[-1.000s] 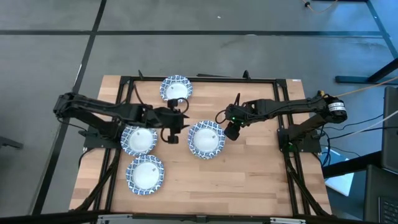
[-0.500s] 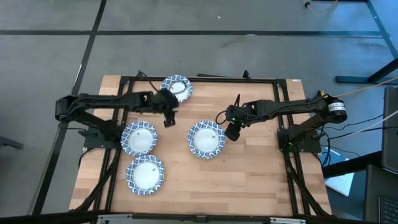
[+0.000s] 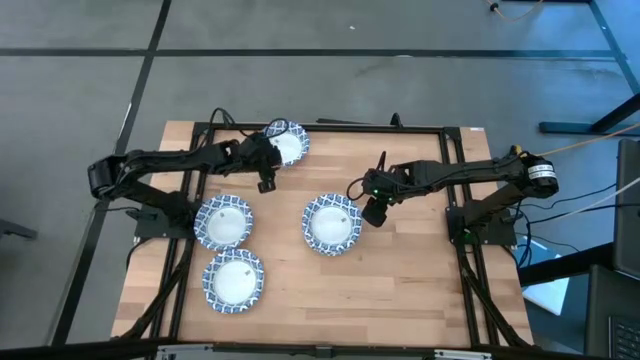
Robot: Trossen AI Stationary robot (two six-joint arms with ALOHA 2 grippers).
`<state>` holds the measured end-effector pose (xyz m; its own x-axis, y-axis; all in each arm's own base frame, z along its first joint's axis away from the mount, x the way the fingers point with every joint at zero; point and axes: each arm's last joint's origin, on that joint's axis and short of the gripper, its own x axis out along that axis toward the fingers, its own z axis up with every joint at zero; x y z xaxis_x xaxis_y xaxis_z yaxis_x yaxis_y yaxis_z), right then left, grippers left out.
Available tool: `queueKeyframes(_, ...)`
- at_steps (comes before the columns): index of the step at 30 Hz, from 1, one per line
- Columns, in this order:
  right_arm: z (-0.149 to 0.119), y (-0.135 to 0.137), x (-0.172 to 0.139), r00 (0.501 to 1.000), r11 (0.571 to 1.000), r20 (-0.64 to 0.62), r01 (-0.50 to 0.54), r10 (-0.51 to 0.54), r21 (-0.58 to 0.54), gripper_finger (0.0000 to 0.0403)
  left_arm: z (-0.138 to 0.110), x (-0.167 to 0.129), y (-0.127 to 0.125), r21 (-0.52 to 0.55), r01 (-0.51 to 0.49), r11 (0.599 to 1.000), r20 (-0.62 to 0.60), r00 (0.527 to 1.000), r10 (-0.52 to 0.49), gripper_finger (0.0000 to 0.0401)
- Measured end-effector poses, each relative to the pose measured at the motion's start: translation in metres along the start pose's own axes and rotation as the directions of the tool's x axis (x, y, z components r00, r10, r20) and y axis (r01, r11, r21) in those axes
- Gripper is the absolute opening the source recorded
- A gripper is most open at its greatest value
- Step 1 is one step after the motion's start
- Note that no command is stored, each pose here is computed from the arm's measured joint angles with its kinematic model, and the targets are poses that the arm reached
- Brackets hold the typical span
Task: Nest bowls inside each other
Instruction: Stack the white bowl on top of the other white bowl
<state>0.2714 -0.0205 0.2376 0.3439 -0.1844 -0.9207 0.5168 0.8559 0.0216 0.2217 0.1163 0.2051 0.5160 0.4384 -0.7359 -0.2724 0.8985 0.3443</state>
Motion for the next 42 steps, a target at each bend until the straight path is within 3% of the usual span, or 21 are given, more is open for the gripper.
queueKeyframes(6,0.0,0.0,0.0,1.0,1.0,0.0,0.0,0.0,0.0,0.0184,0.002,0.013,-0.003,0.041,0.054,0.998,0.025,0.998,-0.055,0.0147)
queueKeyframes(10,0.0,0.0,0.0,1.0,1.0,0.0,0.001,-0.001,-0.003,0.0184,-0.005,0.033,-0.008,0.039,0.086,0.996,-0.058,0.995,-0.083,0.0147)
queueKeyframes(16,0.0,0.0,0.0,1.0,1.0,-0.001,0.001,-0.001,-0.004,0.0184,-0.015,0.057,-0.01,0.032,0.035,0.999,-0.159,0.987,-0.029,0.0147)
queueKeyframes(25,0.0,0.0,0.0,1.0,1.0,-0.001,0.001,-0.001,-0.022,0.0184,-0.005,0.056,-0.005,0.022,-0.037,0.999,-0.086,0.996,0.038,0.0147)
queueKeyframes(32,0.0,0.0,0.0,1.0,1.0,-0.001,0.001,-0.001,-0.027,0.0184,0.003,0.055,-0.007,0.005,0.111,0.994,-0.012,0.994,-0.111,0.0147)
queueKeyframes(35,0.0,0.0,0.0,1.0,1.0,-0.001,0.001,-0.001,-0.027,0.0184,0.003,0.054,-0.007,0.005,0.118,0.993,-0.009,0.993,-0.118,0.0147)
queueKeyframes(42,0.0,0.0,0.0,1.0,0.999,-0.002,0.001,-0.001,-0.044,0.0184,0.001,0.055,-0.002,0.005,0.015,1.0,-0.049,0.999,-0.015,0.0147)
